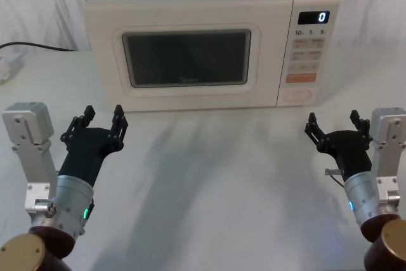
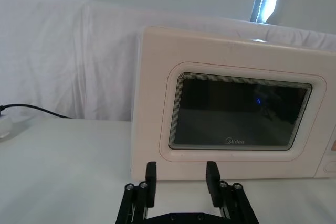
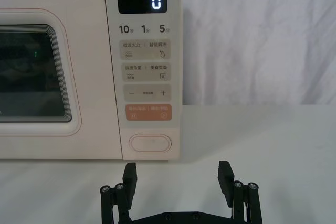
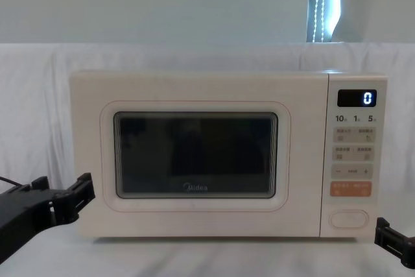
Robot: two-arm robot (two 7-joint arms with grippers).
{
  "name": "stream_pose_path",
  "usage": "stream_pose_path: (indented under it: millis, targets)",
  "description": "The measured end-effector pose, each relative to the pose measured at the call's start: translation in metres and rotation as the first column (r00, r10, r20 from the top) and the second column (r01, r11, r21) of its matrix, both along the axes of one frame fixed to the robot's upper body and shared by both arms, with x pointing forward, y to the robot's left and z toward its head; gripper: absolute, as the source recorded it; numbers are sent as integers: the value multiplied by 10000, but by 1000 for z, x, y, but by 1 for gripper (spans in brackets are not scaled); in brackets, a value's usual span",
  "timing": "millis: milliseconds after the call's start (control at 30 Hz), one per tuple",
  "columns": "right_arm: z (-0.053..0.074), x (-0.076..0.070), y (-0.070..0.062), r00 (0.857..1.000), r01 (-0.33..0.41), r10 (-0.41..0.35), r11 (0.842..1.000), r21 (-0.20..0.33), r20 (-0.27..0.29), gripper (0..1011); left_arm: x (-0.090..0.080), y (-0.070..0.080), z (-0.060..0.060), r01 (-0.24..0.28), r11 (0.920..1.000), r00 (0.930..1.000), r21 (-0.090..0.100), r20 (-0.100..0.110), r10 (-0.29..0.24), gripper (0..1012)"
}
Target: Press the button to open the microwave door with one hand; close the microwave door with the other hand.
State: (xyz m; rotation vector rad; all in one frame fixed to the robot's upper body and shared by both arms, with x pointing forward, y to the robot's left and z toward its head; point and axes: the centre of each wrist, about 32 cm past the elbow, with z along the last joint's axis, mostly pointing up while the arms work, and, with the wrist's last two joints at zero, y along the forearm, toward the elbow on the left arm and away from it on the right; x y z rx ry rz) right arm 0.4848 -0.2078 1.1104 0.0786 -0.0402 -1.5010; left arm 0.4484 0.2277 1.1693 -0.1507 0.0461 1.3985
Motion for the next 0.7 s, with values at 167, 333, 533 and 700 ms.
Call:
stream_pose_path:
  millis: [167, 333, 533, 700]
  targets:
    - [0, 0, 0, 10000, 0, 0, 10000, -1, -1, 1002, 0, 0, 0, 1, 10000, 10000, 0, 0, -1, 744]
    - [0, 0, 0, 10000, 0, 0, 10000, 0, 0, 1002, 0, 0, 0, 0, 10000, 10000, -1, 1, 0, 877]
    - [0, 0, 0, 10000, 0, 0, 10000, 0, -1, 1002, 0, 0, 0, 0, 10000, 10000, 0, 0, 0, 1001]
    - [0, 0, 0, 10000, 0, 0, 10000, -1, -1, 1002, 0, 0, 0, 0, 10000, 10000, -1, 0, 0, 1001]
